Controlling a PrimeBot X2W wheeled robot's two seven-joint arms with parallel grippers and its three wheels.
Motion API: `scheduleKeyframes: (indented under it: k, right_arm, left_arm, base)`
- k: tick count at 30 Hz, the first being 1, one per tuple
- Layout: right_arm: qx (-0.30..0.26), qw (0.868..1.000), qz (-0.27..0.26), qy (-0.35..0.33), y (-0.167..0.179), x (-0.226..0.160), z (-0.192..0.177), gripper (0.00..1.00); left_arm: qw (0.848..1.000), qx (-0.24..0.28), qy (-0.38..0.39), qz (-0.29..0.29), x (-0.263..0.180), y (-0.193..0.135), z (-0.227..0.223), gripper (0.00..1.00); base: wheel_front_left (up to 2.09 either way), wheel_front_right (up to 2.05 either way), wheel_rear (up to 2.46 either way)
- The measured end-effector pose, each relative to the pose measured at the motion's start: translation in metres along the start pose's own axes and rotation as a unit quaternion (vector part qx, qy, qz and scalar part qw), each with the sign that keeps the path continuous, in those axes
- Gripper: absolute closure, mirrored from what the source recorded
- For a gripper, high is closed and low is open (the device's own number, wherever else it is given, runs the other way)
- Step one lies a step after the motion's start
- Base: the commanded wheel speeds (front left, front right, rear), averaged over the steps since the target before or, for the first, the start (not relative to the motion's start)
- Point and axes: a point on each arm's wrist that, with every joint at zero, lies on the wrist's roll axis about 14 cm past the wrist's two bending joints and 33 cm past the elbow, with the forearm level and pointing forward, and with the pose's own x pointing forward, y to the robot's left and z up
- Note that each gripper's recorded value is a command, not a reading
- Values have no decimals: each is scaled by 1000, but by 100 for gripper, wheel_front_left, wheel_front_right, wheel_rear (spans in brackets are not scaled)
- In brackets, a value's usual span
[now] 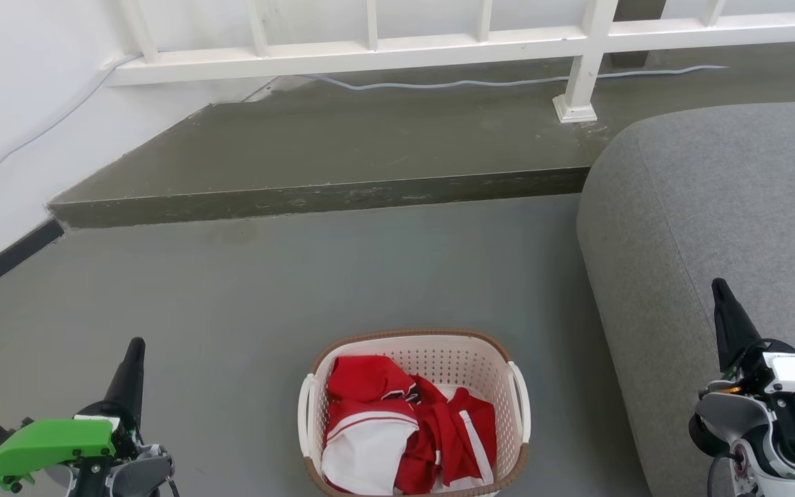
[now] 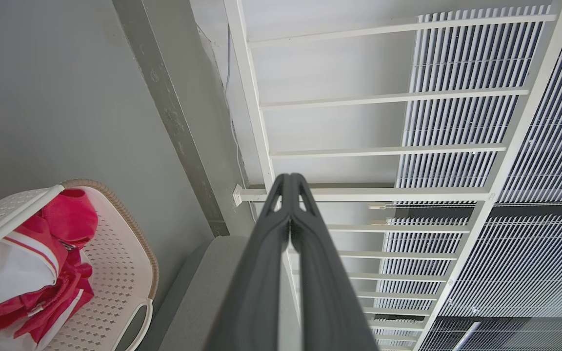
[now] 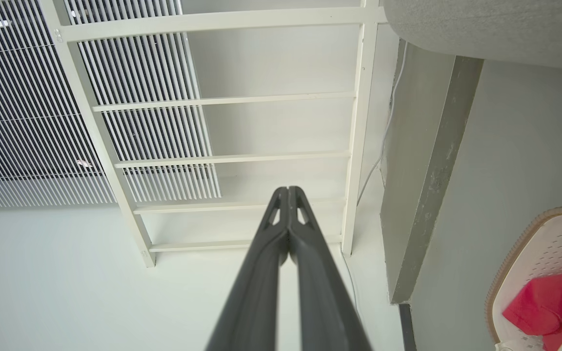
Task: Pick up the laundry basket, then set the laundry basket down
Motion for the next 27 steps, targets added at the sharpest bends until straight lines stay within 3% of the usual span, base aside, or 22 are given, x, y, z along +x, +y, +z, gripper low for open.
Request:
scheduleKeyframes:
  k: [27]
  right_arm:
    - [0,1000,0,-1,0,0,0,100]
  left_arm:
    - [1000,0,3,-1,0,0,-1,100]
  base:
    - [0,0,0]
